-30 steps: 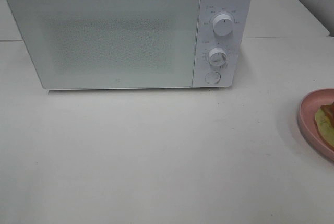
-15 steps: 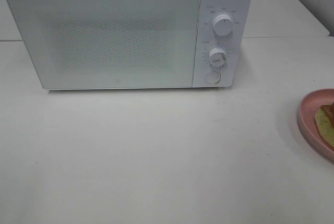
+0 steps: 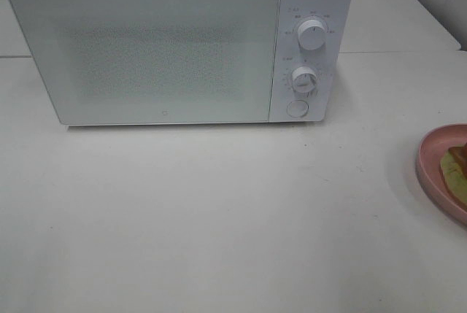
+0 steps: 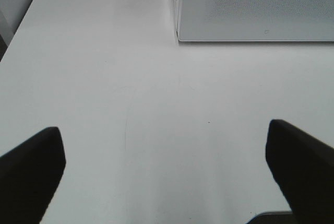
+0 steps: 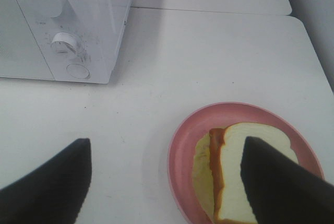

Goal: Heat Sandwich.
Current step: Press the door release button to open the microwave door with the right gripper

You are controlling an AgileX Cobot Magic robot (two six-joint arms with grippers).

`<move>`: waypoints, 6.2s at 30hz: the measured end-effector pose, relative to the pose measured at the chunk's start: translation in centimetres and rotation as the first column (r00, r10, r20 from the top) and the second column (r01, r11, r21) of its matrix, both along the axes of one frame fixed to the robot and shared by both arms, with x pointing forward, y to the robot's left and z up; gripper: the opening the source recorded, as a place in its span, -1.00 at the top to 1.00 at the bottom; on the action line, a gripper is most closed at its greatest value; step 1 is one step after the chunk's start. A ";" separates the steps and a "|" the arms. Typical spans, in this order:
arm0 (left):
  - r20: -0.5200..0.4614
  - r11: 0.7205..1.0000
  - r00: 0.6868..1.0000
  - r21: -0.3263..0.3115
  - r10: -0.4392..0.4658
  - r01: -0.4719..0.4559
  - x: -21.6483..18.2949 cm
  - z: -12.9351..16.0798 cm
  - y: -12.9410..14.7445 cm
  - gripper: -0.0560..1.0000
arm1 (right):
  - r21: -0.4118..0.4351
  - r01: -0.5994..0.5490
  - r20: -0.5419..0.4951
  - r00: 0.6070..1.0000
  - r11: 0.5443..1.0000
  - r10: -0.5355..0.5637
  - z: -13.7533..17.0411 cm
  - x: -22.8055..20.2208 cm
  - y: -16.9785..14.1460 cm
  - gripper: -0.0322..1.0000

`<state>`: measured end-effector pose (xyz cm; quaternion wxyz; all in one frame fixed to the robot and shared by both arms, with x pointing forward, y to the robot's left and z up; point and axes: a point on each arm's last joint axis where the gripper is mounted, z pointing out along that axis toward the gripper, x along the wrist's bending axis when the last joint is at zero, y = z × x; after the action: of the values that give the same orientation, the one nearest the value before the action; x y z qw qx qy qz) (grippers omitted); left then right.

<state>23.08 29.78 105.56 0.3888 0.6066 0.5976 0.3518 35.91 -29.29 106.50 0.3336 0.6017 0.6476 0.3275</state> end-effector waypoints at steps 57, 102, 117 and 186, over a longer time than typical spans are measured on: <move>0.000 1.000 1.000 0.000 0.000 0.000 0.0 0.0 0.0 -0.98 | 0.137 0.023 0.381 0.922 0.990 -0.074 -10.4 9.0 2.0 -0.54; 0.000 1.000 1.000 0.000 0.000 0.000 0.0 0.0 0.0 -0.98 | 0.208 -0.007 0.299 0.952 0.978 -0.057 -13.9 5.9 10.4 -0.54; 0.000 1.000 1.000 0.000 0.000 0.000 0.0 0.0 0.0 -0.98 | 0.800 0.248 -0.011 0.916 0.546 -0.400 -14.4 5.7 10.5 -0.53; 0.000 1.000 1.000 0.000 0.000 0.000 0.0 0.0 0.0 -0.98 | 0.876 0.478 -0.393 0.784 0.065 -0.480 -18.8 15.2 13.6 0.92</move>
<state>23.08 29.78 105.56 0.3888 0.6066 0.5976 0.3518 51.10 -15.67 87.67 -0.0092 0.8516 0.0781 0.5182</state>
